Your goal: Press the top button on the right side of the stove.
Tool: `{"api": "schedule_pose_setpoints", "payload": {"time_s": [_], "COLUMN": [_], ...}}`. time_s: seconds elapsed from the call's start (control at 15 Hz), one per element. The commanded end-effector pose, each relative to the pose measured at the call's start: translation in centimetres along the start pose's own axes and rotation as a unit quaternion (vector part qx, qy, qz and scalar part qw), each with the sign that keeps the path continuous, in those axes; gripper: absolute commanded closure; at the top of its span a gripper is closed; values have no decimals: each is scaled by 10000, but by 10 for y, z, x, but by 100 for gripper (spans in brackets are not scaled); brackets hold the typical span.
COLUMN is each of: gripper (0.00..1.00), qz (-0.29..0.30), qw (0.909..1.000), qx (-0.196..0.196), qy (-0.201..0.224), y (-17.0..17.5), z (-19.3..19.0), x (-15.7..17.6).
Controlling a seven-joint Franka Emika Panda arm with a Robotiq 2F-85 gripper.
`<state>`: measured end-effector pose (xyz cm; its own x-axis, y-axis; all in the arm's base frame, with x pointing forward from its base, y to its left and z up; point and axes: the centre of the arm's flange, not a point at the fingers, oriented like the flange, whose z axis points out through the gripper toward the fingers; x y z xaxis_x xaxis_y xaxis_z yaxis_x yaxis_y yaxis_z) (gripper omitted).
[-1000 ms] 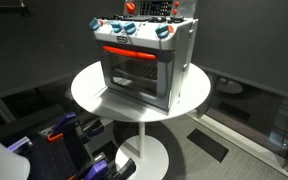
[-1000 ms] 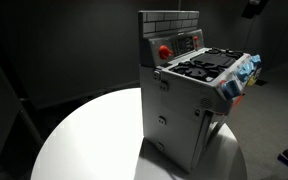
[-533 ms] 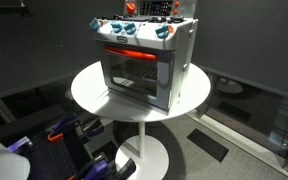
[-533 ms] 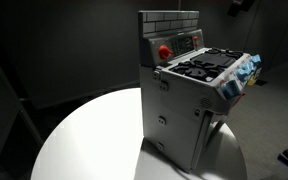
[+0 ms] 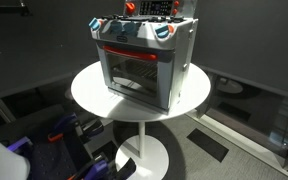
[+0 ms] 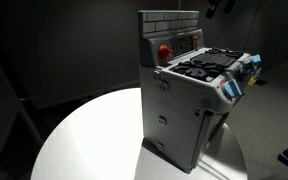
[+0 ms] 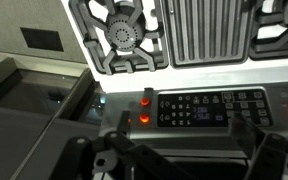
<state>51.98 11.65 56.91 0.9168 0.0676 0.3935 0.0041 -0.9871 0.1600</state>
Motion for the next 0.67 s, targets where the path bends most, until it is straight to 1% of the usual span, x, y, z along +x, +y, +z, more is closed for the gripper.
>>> {"api": "schedule_pose_setpoints", "payload": {"time_s": [0.0,0.2,0.4,0.6], "gripper": [0,0,0,0], "qz": [510,876,1220,1416], "qw": [9983,9948,9890,9847], "qx": [-218,-356,-548,-616], "qy": [-160,-373,-635,-803], "y": [14,32,47,58], "z": [15,35,52,68], "x": [30,38,42,47]}}
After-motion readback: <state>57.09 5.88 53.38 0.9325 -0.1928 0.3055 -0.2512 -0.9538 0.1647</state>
